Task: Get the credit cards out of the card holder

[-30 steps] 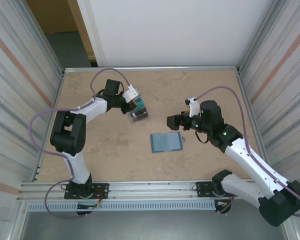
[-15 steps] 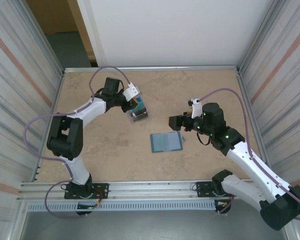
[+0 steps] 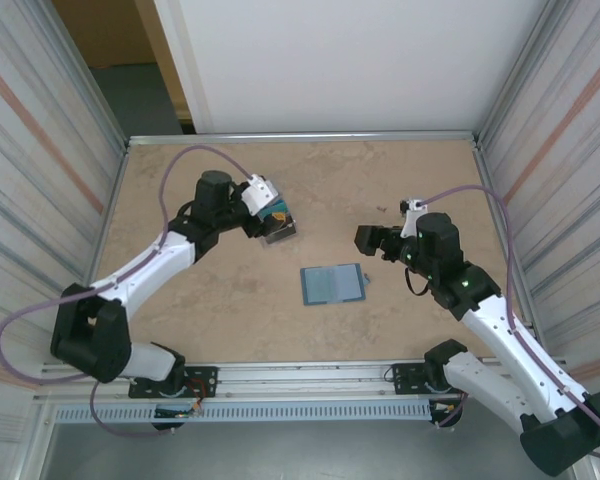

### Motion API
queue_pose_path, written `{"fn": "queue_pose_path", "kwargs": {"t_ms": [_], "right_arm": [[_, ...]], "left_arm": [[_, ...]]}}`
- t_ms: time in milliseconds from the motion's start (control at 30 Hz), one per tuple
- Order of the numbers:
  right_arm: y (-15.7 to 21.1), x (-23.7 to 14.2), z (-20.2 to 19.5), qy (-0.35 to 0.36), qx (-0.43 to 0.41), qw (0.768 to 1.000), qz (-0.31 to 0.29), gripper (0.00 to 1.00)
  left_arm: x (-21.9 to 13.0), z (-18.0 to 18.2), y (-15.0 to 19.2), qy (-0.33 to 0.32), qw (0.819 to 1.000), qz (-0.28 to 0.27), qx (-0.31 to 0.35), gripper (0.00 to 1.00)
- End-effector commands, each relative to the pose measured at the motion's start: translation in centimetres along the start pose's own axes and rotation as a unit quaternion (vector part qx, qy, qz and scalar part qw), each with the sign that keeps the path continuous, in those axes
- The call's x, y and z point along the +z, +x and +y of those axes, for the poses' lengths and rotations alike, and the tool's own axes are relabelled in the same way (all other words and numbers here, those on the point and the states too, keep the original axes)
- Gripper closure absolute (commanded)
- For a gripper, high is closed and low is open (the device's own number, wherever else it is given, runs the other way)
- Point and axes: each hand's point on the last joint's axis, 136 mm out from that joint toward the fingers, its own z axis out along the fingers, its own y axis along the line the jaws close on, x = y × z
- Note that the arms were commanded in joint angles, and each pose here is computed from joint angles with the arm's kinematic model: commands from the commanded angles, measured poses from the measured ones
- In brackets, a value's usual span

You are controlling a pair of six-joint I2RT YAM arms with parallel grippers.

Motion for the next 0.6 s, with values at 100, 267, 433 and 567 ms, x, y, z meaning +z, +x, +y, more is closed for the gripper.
{"fn": "queue_pose_path", "kwargs": {"t_ms": [100, 267, 433, 567], "right_arm": [[1.2, 0.8, -1.0, 0.036, 0.013, 0.999, 0.025, 0.01], [3.8, 3.0, -0.2, 0.075, -0.026, 0.994, 0.073, 0.01], [7.0, 5.9, 1.8, 0.116, -0.101, 0.980, 0.130, 0.06], [9.7, 8.0, 3.5, 0.135, -0.146, 0.964, 0.179, 0.18]], "left_arm": [[-4.4, -0.1, -2.9, -0.079, 0.994, -0.065, -0.027, 0.01], [-7.8, 0.0, -3.0, -0.126, 0.984, -0.101, -0.079, 0.01], [-10.6, 0.6, -1.7, -0.178, 0.961, -0.138, -0.158, 0.01], [-12.0, 1.1, 0.0, -0.214, 0.939, -0.156, -0.218, 0.01]]}}
